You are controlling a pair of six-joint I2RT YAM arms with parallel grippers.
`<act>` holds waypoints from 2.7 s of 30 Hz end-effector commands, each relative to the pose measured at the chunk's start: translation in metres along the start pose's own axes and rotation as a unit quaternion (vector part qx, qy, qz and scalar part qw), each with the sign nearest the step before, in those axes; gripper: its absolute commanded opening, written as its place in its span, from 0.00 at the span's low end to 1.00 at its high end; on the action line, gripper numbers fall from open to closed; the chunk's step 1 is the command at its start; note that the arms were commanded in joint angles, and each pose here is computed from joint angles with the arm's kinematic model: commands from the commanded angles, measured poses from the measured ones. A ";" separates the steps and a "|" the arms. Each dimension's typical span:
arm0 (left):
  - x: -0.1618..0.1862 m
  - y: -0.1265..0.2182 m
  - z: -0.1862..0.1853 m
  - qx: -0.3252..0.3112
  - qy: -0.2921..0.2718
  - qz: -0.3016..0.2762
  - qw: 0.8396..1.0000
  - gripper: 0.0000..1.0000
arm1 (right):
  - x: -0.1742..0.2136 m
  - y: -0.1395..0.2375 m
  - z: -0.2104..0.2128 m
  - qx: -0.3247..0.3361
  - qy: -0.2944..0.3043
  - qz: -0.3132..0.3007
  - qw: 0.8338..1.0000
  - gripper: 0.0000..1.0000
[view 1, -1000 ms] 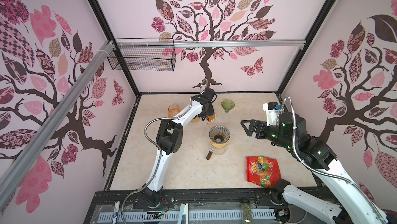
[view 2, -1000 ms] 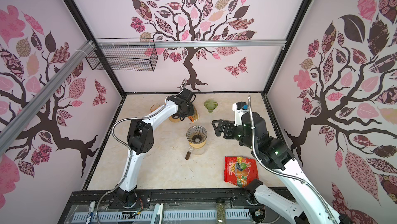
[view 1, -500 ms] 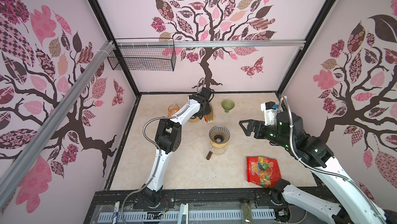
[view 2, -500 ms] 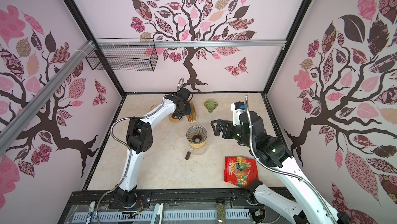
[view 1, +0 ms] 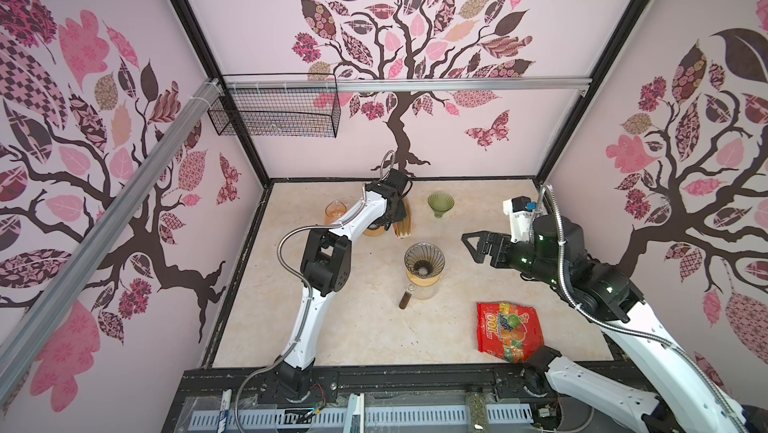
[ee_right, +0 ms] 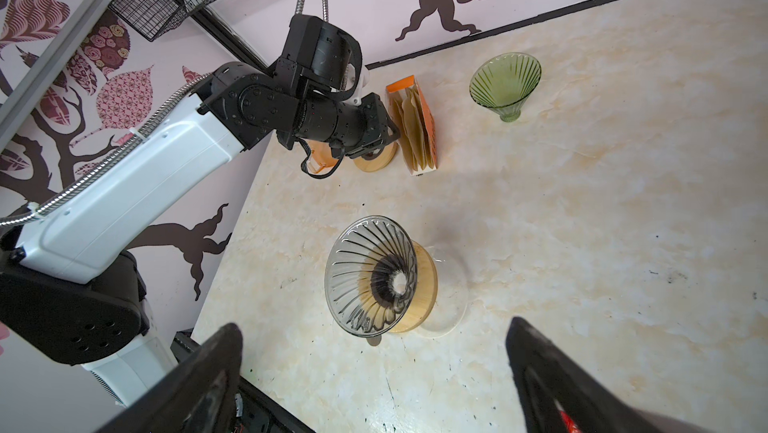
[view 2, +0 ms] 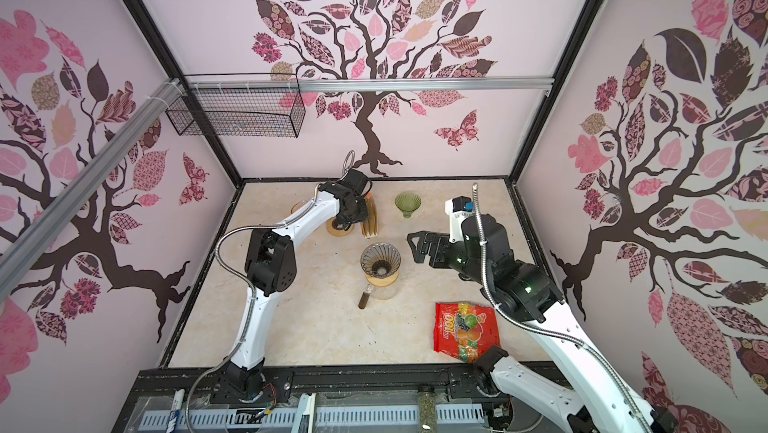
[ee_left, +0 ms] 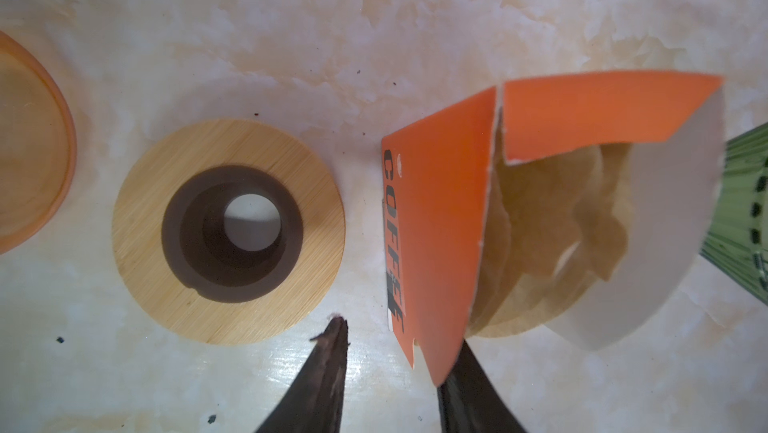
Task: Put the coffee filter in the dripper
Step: 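Lower the open left gripper into the box and pinch the front paper filter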
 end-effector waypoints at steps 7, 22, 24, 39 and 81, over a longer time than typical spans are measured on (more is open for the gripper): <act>-0.019 0.013 0.005 0.005 -0.003 -0.019 1.000 0.39 | -0.007 0.007 0.004 -0.001 0.006 -0.011 1.000 1.00; -0.021 0.085 0.001 0.081 -0.015 -0.044 0.996 0.39 | -0.008 0.009 -0.002 0.018 0.004 -0.025 1.000 1.00; -0.022 0.095 -0.001 0.095 -0.015 -0.050 0.994 0.38 | -0.008 0.007 -0.003 0.021 0.003 -0.023 1.000 1.00; -0.040 0.077 -0.029 0.140 0.002 -0.044 0.989 0.21 | -0.004 0.000 -0.002 0.034 0.004 0.018 0.999 1.00; -0.045 0.000 -0.027 0.071 0.003 -0.039 0.997 0.18 | 0.000 -0.007 0.003 0.010 0.033 0.039 0.999 1.00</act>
Point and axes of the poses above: each gripper's point midway between its finger pads, its own y axis back along the fingers, its own z axis along the line the jaws close on, x = y × z, the point moved 6 cm from there along y, back along the fingers
